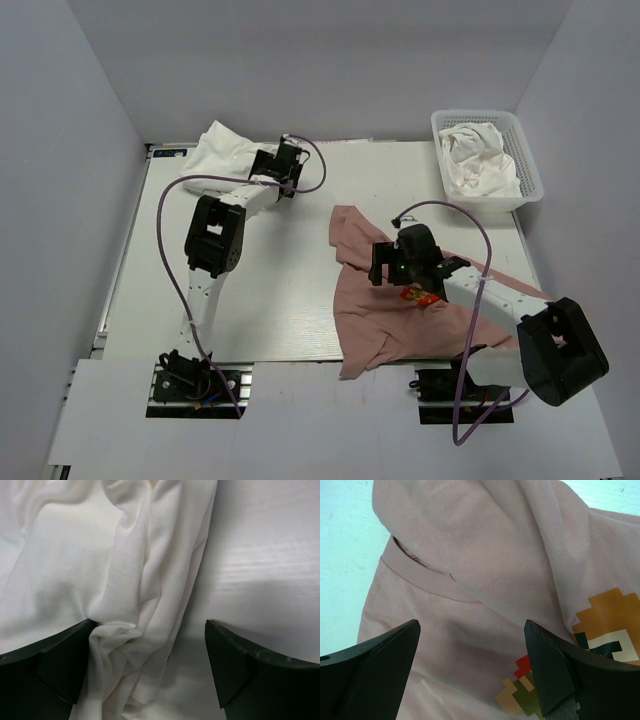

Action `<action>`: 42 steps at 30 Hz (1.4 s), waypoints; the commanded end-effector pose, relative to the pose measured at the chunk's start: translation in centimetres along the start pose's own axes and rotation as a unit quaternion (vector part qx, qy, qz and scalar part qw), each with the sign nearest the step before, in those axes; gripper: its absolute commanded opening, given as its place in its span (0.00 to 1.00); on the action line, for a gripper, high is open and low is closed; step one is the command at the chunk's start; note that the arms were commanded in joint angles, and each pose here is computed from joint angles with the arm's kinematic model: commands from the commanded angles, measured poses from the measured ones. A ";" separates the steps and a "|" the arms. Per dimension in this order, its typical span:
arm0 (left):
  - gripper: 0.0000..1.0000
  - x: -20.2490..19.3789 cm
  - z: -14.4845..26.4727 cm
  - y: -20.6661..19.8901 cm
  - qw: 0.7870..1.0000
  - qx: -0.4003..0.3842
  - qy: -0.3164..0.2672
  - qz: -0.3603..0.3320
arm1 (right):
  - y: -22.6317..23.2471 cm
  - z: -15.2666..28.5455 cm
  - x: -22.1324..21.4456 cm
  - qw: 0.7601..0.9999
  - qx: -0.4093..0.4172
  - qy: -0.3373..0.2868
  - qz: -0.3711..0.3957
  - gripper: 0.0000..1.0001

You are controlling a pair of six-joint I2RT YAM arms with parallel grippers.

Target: Fold and stack the t-shirts

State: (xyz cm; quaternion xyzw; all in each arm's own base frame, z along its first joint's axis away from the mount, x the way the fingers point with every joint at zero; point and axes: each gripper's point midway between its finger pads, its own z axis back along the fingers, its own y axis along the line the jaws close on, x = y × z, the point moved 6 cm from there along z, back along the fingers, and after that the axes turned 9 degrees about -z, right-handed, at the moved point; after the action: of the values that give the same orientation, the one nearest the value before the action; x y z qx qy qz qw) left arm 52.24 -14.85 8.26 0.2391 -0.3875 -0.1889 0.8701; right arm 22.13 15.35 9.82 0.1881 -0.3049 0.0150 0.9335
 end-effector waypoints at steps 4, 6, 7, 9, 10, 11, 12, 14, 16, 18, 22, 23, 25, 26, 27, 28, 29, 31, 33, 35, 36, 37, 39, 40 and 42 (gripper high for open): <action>1.00 0.0 -4.6 2.7 0.993 0.075 0.029 0.089 | 0.4 0.0 1.6 1.000 -0.008 -0.020 0.001 0.90; 1.00 0.8 -5.5 3.9 0.989 0.093 0.014 0.116 | 0.2 -0.1 1.4 1.000 -0.013 -0.018 0.004 0.90; 1.00 0.9 -5.7 3.7 0.988 0.093 0.012 0.124 | 0.0 -0.1 1.4 1.000 -0.018 -0.018 0.004 0.90; 1.00 1.7 -6.5 4.6 0.981 0.100 -0.008 0.164 | 0.0 -0.1 1.5 1.000 -0.022 -0.018 0.002 0.90; 1.00 1.9 -6.9 4.4 0.979 0.101 -0.016 0.178 | -0.1 -0.2 1.4 1.000 -0.023 -0.017 0.000 0.90; 1.00 1.8 -7.3 4.1 0.977 0.102 -0.019 0.184 | 0.0 -0.2 1.5 1.000 -0.023 -0.019 0.001 0.90; 1.00 2.3 -7.8 4.7 0.974 0.104 -0.035 0.198 | 0.0 -0.4 1.4 1.000 -0.023 -0.014 -0.002 0.90; 1.00 2.6 -8.7 4.3 0.968 0.112 -0.047 0.221 | 0.0 -0.5 1.4 1.000 -0.025 -0.009 0.000 0.90; 0.95 3.5 -9.3 5.1 0.959 0.126 -0.067 0.245 | -0.1 -0.7 1.3 1.000 -0.031 -0.002 -0.003 0.90; 0.86 3.7 -10.2 4.7 0.951 0.132 -0.083 0.265 | -0.3 -0.9 1.2 0.999 -0.039 0.004 -0.004 0.90; 0.81 4.5 -11.0 5.5 0.936 0.152 -0.107 0.299 | -0.8 -1.3 0.6 0.998 -0.058 0.021 -0.003 0.90; 0.81 4.9 -10.9 5.7 0.933 0.153 -0.115 0.304 | -0.8 -1.3 0.5 0.998 -0.058 0.025 -0.004 0.90; 0.81 4.6 -11.4 6.9 0.926 0.161 -0.117 0.322 | -0.8 -1.3 0.4 0.998 -0.060 0.025 -0.005 0.90; 0.81 4.4 -11.7 6.8 0.922 0.165 -0.119 0.329 | -0.9 -1.3 0.4 0.998 -0.061 0.026 -0.003 0.90; 0.82 4.8 -11.5 7.2 0.918 0.173 -0.124 0.335 | -0.9 -1.3 0.5 0.998 -0.062 0.024 -0.004 0.90; 0.82 3.8 -12.1 7.8 0.915 0.193 -0.113 0.336 | -0.9 -1.3 0.5 0.998 -0.062 0.024 -0.003 0.90; 0.82 3.8 -12.1 8.8 0.909 0.208 -0.114 0.343 | -0.9 -1.3 0.5 0.998 -0.062 0.025 -0.002 0.90; 0.83 2.6 -12.4 9.7 0.900 0.242 -0.095 0.351 | -1.0 -1.4 0.5 0.998 -0.066 0.025 -0.001 0.90; 0.83 0.4 -12.9 10.5 0.894 0.259 -0.069 0.359 | -0.9 -1.4 0.6 0.998 -0.064 0.024 0.000 0.90; 0.83 -1.5 -13.1 12.2 0.890 0.263 -0.043 0.369 | -0.8 -1.7 0.6 0.998 -0.060 0.026 0.000 0.90; 0.82 -2.3 -13.4 12.4 0.885 0.266 -0.036 0.381 | -0.7 -1.7 0.5 0.998 -0.055 0.030 0.000 0.90; 0.82 -2.6 -13.4 13.6 0.880 0.272 -0.034 0.388 | -0.6 -1.8 0.6 0.998 -0.052 0.031 0.000 0.90; 0.81 -3.2 -13.5 14.2 0.877 0.284 -0.025 0.387 | -0.4 -1.8 0.7 0.998 -0.048 0.031 0.001 0.90; 0.81 -3.2 -13.7 14.1 0.879 0.284 -0.025 0.382 | -0.4 -1.9 0.6 0.998 -0.048 0.033 0.003 0.90; 0.81 -3.3 -14.0 14.8 0.876 0.289 -0.024 0.385 | -0.3 -1.8 0.7 0.998 -0.045 0.031 0.003 0.90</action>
State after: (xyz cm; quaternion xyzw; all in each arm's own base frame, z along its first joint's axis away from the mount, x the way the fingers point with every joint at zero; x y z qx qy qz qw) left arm 64.54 -1.98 8.04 0.2557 -0.5597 0.2462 0.7488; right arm 22.89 14.97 7.61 0.1311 -0.2636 0.0050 0.9557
